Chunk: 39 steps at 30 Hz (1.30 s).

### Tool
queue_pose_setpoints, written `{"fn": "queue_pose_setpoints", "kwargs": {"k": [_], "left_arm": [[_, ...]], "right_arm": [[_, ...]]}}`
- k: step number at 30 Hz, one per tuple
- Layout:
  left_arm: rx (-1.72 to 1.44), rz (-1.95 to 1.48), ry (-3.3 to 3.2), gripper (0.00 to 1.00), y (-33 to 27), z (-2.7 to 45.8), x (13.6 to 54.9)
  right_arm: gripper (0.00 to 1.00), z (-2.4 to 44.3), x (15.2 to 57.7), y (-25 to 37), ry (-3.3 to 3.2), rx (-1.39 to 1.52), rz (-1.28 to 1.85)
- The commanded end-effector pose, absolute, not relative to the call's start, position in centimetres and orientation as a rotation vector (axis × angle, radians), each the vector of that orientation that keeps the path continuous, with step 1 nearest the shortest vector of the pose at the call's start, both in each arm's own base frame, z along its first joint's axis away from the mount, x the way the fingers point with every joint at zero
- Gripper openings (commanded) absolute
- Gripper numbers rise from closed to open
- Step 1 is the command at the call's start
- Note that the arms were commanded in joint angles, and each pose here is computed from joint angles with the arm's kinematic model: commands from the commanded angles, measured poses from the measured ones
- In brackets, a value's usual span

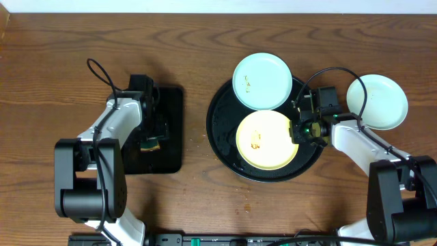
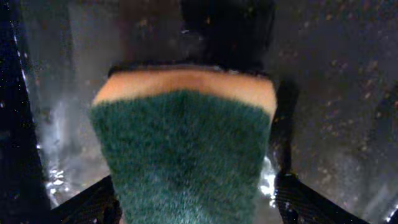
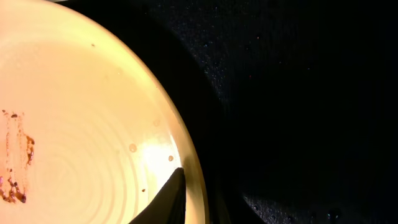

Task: Clean dirty plates on tray and stack at the side
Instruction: 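Rub the held sponge on the black rectangular tray with the left gripper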

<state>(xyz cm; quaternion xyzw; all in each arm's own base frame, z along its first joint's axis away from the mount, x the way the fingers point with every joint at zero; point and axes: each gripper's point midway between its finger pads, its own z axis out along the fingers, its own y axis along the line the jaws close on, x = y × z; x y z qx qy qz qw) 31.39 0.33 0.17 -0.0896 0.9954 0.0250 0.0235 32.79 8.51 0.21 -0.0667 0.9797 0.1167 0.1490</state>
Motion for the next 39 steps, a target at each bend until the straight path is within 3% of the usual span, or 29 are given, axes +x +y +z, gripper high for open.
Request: {"fn": "queue_pose_setpoints", "kwargs": {"k": [1,4,7,9,11,16,20,23,30,39], "left_arm": [[-0.303,0.105,3.094,0.75,0.7,-0.9,30.8],[-0.303,0.138,3.082,0.70,1.1,-1.8,30.5],[-0.303,0.147,3.069,0.56,1.3,-2.3,30.4],[-0.298,0.143,3.057,0.36,1.2,-2.3,30.7],[-0.272,0.137,3.050,0.08,1.2,-1.8,31.2],[-0.272,0.113,3.014,0.08,1.0,1.6,32.1],[-0.269,0.093,2.911,0.07,1.0,5.1,32.8],[-0.262,0.078,2.819,0.07,0.9,7.8,33.2],[-0.218,0.065,2.678,0.08,0.9,12.0,33.8],[-0.223,0.065,2.689,0.07,0.9,11.9,33.5]], "right_arm": [[0.15,-0.2,32.6,8.6,2.830,-0.198,0.319],[0.16,-0.2,32.6,8.6,2.830,-0.198,0.318],[0.17,-0.2,32.6,8.6,2.830,-0.198,0.319],[0.20,-0.2,32.6,8.6,2.830,-0.198,0.319],[0.23,-0.2,32.7,8.6,2.827,-0.198,0.319],[0.26,-0.2,32.7,8.6,2.827,-0.198,0.319],[0.48,-0.2,32.5,8.6,2.833,-0.198,0.318],[0.58,-0.3,32.5,8.6,2.835,-0.198,0.318],[0.63,-0.2,32.5,8.6,2.835,-0.198,0.317],[0.65,-0.2,32.6,8.6,2.832,-0.209,0.315]]}}
